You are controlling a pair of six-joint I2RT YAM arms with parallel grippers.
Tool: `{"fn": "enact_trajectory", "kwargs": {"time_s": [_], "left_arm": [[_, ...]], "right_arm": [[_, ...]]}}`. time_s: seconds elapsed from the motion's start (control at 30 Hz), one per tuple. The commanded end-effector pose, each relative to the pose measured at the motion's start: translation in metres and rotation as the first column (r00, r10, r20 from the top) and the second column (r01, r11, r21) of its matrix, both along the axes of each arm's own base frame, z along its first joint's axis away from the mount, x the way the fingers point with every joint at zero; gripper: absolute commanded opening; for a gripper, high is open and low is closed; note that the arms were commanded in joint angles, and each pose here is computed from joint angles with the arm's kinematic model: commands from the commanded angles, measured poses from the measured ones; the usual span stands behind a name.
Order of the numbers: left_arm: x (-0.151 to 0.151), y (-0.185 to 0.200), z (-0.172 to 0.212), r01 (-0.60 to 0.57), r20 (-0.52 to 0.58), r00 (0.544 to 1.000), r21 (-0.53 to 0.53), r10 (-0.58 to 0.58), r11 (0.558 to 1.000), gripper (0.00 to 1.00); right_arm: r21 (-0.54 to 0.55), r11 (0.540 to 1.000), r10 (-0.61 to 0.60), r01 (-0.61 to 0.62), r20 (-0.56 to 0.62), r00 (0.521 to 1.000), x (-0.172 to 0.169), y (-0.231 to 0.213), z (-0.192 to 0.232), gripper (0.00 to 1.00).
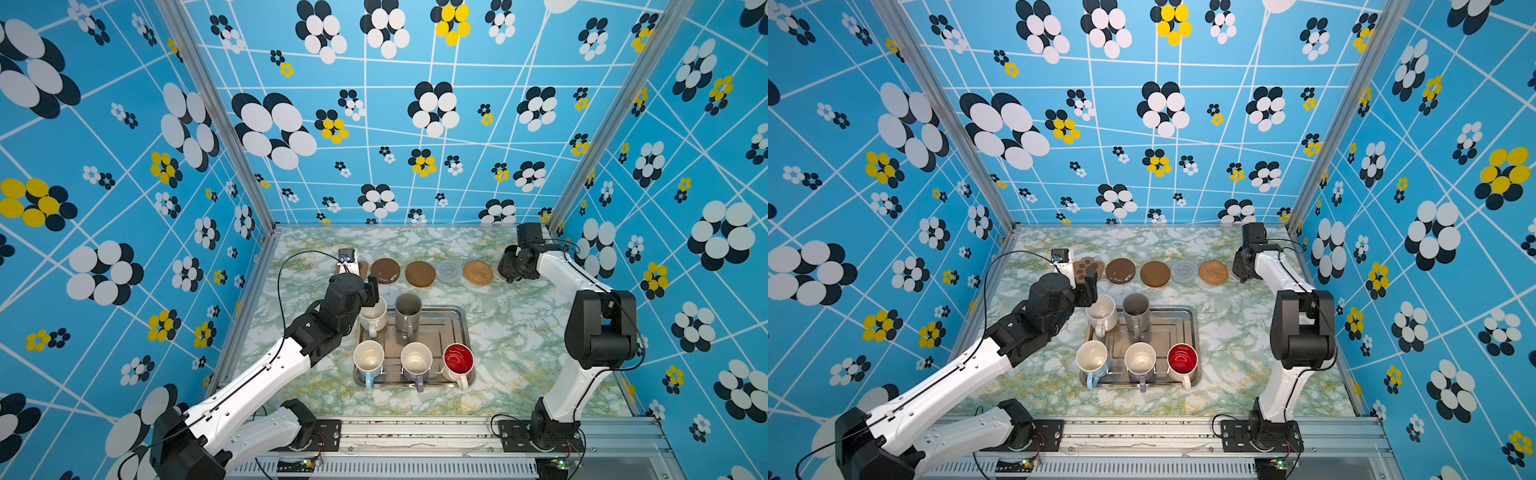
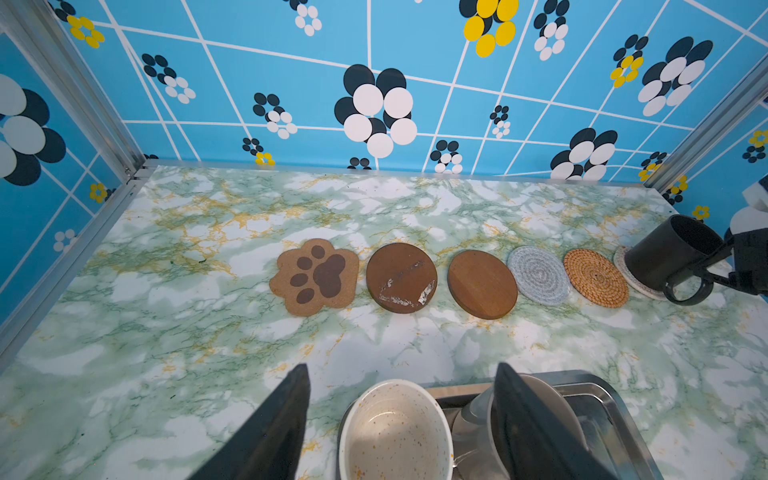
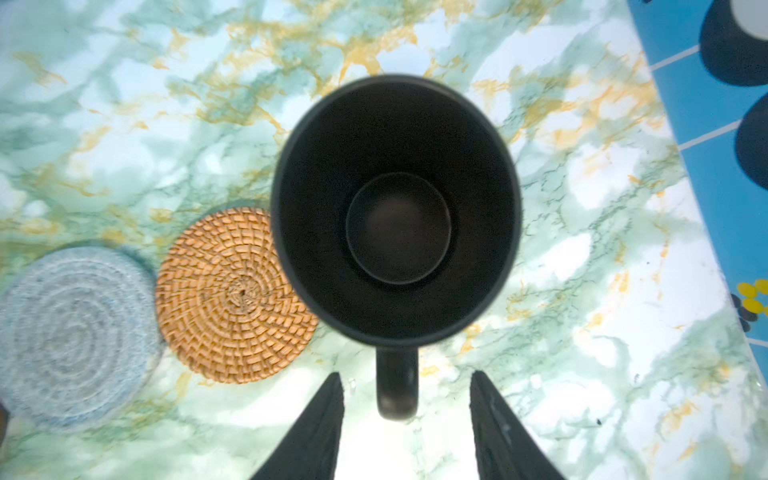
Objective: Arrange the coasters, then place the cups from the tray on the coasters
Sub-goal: 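Open the right gripper and raise it off the black mug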
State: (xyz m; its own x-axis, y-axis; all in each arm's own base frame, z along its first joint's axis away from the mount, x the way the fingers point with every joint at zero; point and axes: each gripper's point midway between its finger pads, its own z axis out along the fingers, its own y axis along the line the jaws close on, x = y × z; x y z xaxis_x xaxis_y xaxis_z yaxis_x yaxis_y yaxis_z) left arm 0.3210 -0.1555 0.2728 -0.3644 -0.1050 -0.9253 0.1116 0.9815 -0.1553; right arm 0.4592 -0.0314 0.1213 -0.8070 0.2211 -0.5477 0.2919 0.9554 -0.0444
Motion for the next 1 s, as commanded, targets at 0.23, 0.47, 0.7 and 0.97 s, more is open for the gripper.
{"fn": "enact_trajectory", "kwargs": {"time_s": [0.23, 0.47, 0.7, 0.97], "left_arm": [[0.000, 0.003, -0.002, -0.014, -0.003, 1.000, -0.010, 0.014, 1.000, 0.71], [0.003, 0.001, -0.005, -0.012, -0.023, 1.000, -0.002, 0.012, 1.000, 0.71], [0.007, -0.003, -0.010, -0.011, -0.060, 0.998, 0.024, 0.013, 1.000, 0.71], [0.009, -0.003, -0.018, -0.005, -0.153, 0.988, 0.115, 0.023, 0.993, 0.71]], "right_arm": [[0.009, 0.999, 0.029, -0.033, 0.274, 0.961, -0.043, 0.033, 0.109, 0.54], [0.130, 0.970, 0.121, -0.204, 0.471, 0.874, -0.058, 0.114, 0.173, 0.57], [0.298, 0.900, 0.075, -0.319, 0.615, 0.785, -0.085, 0.170, 0.182, 0.57], [0.312, 0.896, 0.060, -0.316, 0.619, 0.783, -0.101, 0.170, 0.166, 0.57]]}}
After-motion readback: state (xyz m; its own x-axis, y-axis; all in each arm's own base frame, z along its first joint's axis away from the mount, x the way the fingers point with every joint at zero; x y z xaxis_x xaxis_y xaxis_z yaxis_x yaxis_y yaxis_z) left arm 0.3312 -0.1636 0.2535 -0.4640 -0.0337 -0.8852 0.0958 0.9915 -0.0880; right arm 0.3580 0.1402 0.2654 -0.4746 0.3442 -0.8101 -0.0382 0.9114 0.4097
